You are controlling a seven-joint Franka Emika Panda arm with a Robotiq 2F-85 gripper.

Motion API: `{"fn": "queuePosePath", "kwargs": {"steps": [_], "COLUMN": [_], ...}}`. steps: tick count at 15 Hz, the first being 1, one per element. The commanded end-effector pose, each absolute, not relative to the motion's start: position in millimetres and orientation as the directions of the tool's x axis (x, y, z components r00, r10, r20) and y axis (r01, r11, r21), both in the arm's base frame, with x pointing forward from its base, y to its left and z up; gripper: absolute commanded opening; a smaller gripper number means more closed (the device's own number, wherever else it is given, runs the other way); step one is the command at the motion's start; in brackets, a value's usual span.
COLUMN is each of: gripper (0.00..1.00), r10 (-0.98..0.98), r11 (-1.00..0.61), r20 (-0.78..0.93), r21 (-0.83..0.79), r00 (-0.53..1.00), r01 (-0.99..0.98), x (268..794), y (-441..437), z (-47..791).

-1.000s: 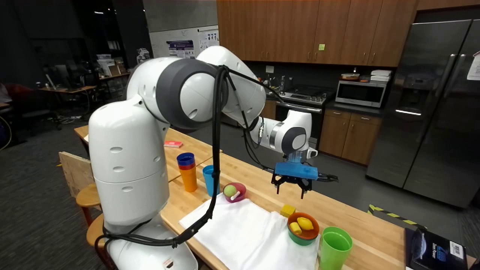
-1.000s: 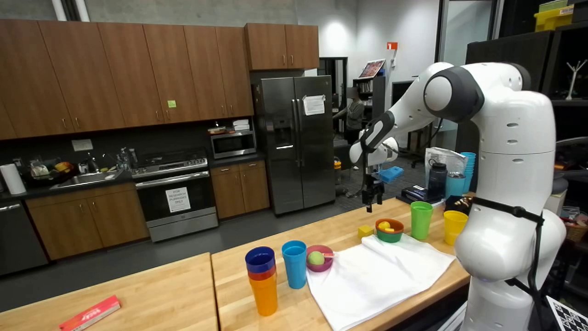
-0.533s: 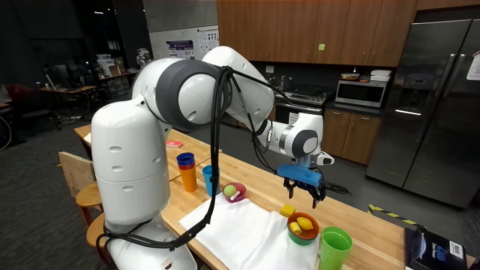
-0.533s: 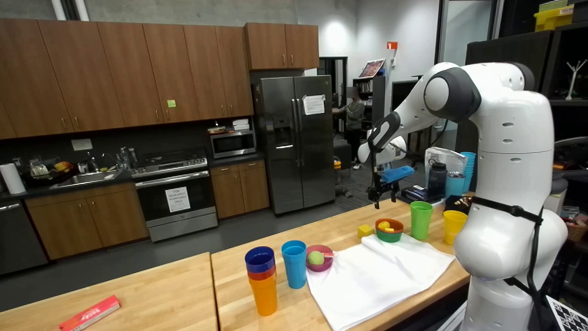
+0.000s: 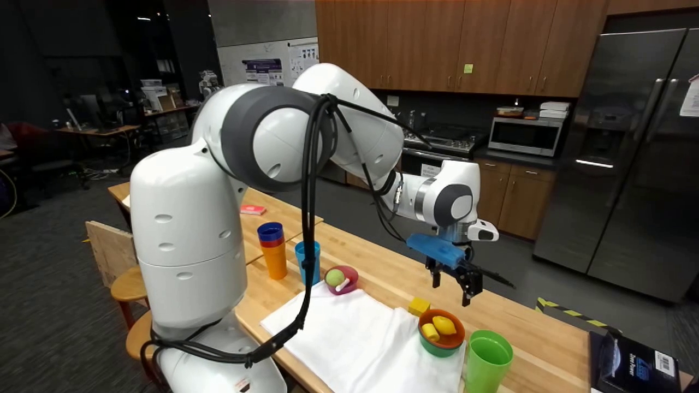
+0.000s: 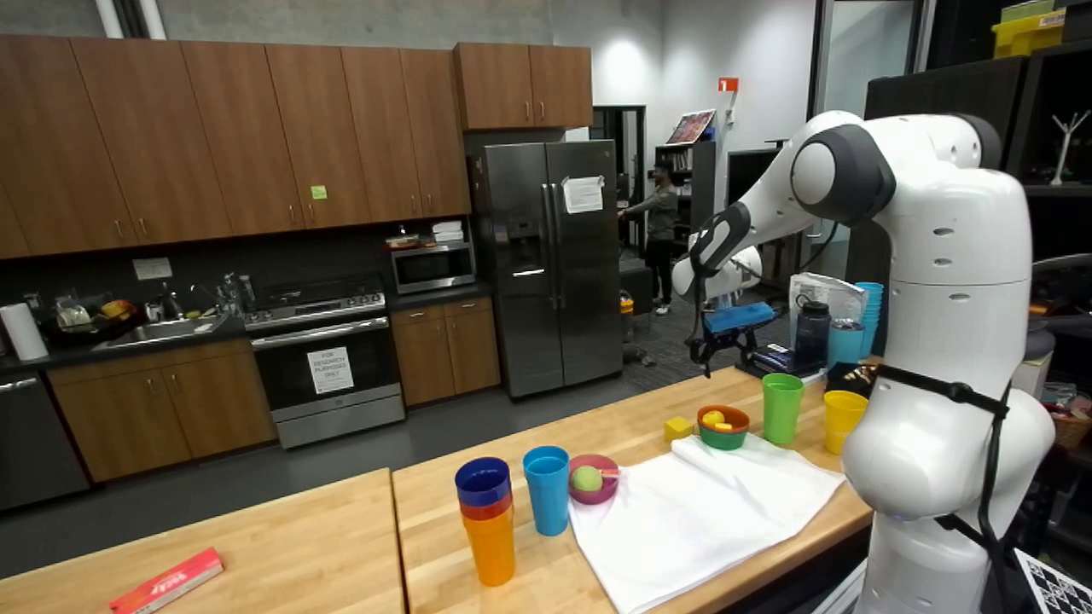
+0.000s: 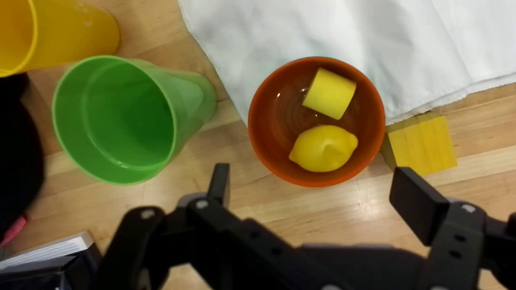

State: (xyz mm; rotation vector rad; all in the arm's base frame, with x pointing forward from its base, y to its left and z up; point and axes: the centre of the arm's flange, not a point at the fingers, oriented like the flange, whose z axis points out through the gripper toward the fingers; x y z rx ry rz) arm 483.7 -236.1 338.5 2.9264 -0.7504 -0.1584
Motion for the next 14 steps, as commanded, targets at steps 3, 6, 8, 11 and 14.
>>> {"fn": "queuePosePath", "kwargs": {"steps": [3, 6, 8, 11, 14], "gripper": [1.00, 1.00, 1.00, 1.00, 1.00], "r10": [-0.486, -0.486, -0.483, -0.462, -0.456], "r11": [-0.865, -0.865, -0.867, -0.878, -0.878], "r20": [-0.055, -0.053, -0.061, -0.054, -0.047], "r21": [0.172, 0.172, 0.174, 0.166, 0.188], "r00": [0.872, 0.872, 0.874, 0.885, 0.889], "r01": [-0.471, -0.471, -0.467, -0.448, -0.441], "x": [484, 484, 485, 486, 490], "y": [-248, -248, -246, -245, -248], "z": [370, 373, 368, 370, 371]}}
